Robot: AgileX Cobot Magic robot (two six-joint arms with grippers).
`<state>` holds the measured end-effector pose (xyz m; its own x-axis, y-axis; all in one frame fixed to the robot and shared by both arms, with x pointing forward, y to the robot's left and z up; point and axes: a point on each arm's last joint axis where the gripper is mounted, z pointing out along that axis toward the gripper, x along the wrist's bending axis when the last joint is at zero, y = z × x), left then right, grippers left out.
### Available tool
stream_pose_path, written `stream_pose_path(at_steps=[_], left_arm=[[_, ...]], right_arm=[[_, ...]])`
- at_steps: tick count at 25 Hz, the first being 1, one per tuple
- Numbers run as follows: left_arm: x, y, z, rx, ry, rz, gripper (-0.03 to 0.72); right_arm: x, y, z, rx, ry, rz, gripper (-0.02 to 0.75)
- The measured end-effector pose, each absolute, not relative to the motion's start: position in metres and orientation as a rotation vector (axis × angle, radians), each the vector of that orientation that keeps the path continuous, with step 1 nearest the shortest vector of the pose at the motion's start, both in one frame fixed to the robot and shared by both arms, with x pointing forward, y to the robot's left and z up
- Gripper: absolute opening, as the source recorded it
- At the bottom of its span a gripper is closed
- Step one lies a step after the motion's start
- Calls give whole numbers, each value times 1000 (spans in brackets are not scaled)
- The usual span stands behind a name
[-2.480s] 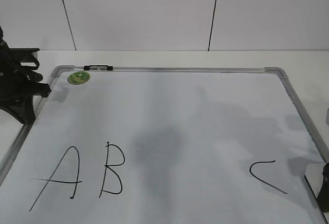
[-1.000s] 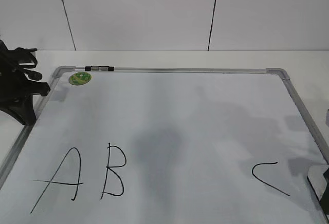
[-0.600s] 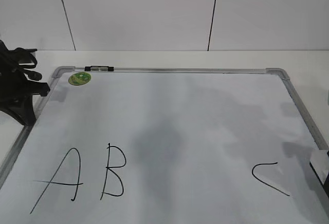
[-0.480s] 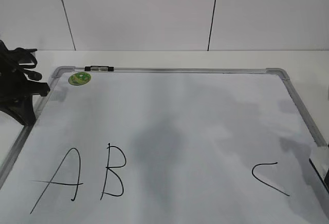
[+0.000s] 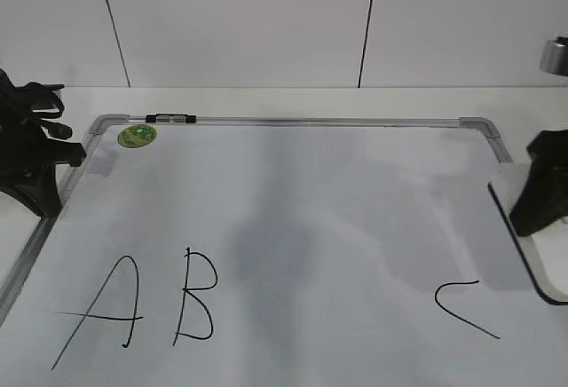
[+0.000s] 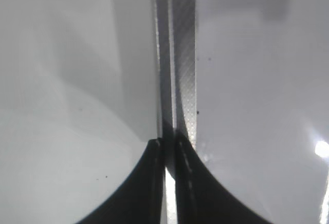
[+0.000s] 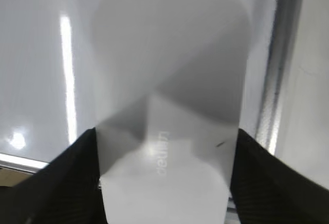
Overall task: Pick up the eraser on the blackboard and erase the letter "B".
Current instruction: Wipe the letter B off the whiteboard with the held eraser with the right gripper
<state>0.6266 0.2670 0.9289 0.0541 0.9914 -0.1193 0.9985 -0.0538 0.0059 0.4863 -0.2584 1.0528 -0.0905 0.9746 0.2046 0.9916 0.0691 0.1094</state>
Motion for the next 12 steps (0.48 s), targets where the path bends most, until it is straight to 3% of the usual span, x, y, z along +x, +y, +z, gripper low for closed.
stream_pose_path(at_steps=[12], left_arm=[[626, 267, 929, 2217, 2100, -129, 18]], right_arm=[[486, -124, 1053, -1707, -2569, -227, 540]])
